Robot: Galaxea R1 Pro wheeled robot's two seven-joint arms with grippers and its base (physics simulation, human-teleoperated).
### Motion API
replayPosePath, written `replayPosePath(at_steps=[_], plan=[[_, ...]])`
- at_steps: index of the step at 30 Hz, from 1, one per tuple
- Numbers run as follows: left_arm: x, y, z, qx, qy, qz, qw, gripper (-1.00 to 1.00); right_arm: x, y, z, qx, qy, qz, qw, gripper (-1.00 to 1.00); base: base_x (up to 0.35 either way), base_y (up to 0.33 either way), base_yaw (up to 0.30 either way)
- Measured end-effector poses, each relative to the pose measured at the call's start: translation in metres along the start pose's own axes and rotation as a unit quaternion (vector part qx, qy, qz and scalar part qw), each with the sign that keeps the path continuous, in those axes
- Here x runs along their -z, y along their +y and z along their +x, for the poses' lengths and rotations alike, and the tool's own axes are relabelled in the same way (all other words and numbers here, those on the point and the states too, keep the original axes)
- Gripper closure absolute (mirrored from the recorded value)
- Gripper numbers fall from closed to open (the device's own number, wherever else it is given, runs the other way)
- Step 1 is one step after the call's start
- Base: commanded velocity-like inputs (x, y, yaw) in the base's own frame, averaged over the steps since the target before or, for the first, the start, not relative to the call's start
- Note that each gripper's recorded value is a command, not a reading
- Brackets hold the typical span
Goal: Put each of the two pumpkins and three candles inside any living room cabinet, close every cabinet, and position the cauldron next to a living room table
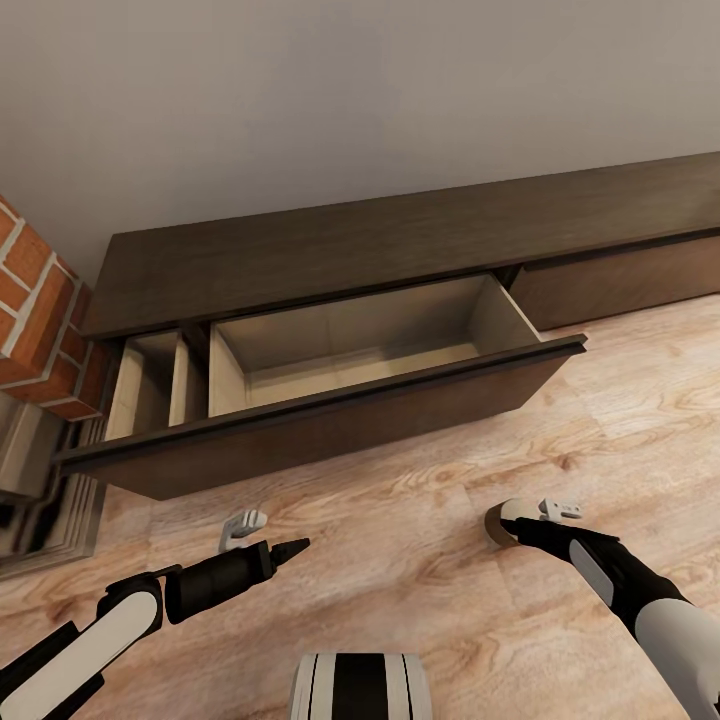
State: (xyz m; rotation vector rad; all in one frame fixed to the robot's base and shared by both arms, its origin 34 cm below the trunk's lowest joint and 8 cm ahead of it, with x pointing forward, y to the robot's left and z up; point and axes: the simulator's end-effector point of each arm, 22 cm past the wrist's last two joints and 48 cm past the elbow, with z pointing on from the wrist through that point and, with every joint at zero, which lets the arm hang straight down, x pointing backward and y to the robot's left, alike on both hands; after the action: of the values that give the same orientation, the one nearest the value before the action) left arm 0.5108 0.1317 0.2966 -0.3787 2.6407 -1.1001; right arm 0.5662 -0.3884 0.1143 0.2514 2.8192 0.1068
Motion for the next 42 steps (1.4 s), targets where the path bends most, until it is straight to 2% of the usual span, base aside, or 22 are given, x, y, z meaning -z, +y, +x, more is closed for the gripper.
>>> replayPosePath(at_steps=[26, 42], plan=[[-0.001, -0.002, 0.003, 0.0, 0.003, 0.002, 1.0, -1.0, 0.0, 0.0, 0.0, 0.0, 0.0, 0.0, 1.0, 1.0, 0.0, 0.0, 0.0], [0.014, -0.024, -0.011, -0.021, -0.018, 0.01, 0.9996, -1.0, 0.025, 0.007, -0.032, 0.001, -0.031, -0.006, 0.9995, 1.0, 0.0, 0.0, 0.0]])
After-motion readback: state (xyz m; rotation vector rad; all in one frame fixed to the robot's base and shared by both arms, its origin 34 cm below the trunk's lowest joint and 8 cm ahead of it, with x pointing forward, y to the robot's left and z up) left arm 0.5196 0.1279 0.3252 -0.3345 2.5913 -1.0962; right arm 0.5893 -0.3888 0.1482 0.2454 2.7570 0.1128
